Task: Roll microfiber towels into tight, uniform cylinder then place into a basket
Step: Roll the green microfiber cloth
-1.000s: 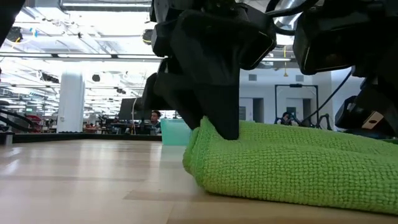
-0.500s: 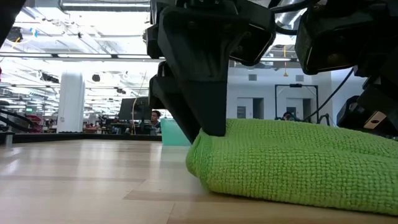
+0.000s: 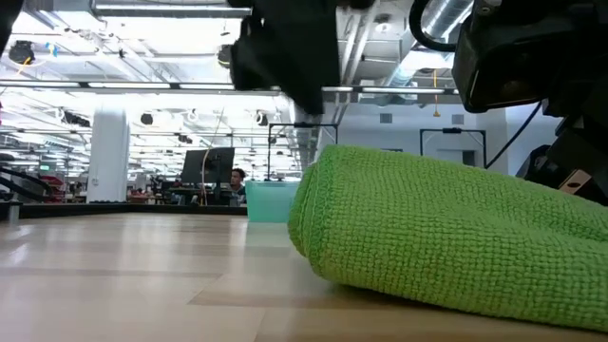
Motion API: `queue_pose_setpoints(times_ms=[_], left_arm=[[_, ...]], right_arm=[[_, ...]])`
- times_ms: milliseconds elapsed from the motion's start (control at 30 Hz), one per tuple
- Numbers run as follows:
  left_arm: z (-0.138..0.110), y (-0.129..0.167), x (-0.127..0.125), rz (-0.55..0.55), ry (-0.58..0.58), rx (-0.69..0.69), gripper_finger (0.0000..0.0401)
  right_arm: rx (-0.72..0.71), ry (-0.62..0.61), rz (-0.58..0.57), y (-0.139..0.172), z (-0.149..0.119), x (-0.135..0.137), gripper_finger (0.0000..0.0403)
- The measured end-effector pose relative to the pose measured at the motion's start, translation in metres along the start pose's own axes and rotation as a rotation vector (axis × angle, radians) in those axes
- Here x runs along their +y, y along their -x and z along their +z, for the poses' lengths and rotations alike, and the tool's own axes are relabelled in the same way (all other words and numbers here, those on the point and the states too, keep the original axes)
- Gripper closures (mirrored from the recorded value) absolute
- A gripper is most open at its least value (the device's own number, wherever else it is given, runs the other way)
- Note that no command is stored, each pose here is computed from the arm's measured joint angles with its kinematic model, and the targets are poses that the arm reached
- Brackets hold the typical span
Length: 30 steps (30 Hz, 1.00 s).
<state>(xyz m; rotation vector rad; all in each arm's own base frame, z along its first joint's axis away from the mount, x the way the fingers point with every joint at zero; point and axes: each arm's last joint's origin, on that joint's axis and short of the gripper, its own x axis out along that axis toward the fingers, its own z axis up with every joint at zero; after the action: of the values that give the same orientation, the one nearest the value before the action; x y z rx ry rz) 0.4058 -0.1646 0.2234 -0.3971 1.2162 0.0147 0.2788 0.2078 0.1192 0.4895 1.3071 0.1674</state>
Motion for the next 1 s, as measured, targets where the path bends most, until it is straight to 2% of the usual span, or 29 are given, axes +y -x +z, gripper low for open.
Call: queue_pose_setpoints(times_ms=[100, 367, 700, 833, 1000], left_arm=[[-0.002, 0.007, -0.005, 0.025, -0.031, -0.049, 0.0282], [-0.011, 0.001, -0.024, 0.015, -0.113, -0.109, 0.0282], [-0.01, 0.001, -0.049, -0.09, -0.306, -0.248, 0.0282], [-0.014, -0.012, -0.051, -0.083, -0.337, -0.233, 0.0282], [-0.015, -0.036, -0.059, -0.174, -0.38, -0.221, 0.0282]], right_arm=[[0.0, 0.0, 0.0, 0.0, 0.0, 0.0, 0.038], [-0.003, 0.0, 0.0, 0.0, 0.0, 0.0, 0.0383], [-0.004, 0.0, -0.001, 0.0, 0.0, 0.0, 0.0384], [-0.006, 0.001, -0.001, 0.0, 0.0, 0.0, 0.038], [-0.011, 0.01, 0.0, 0.0, -0.001, 0.001, 0.0385]])
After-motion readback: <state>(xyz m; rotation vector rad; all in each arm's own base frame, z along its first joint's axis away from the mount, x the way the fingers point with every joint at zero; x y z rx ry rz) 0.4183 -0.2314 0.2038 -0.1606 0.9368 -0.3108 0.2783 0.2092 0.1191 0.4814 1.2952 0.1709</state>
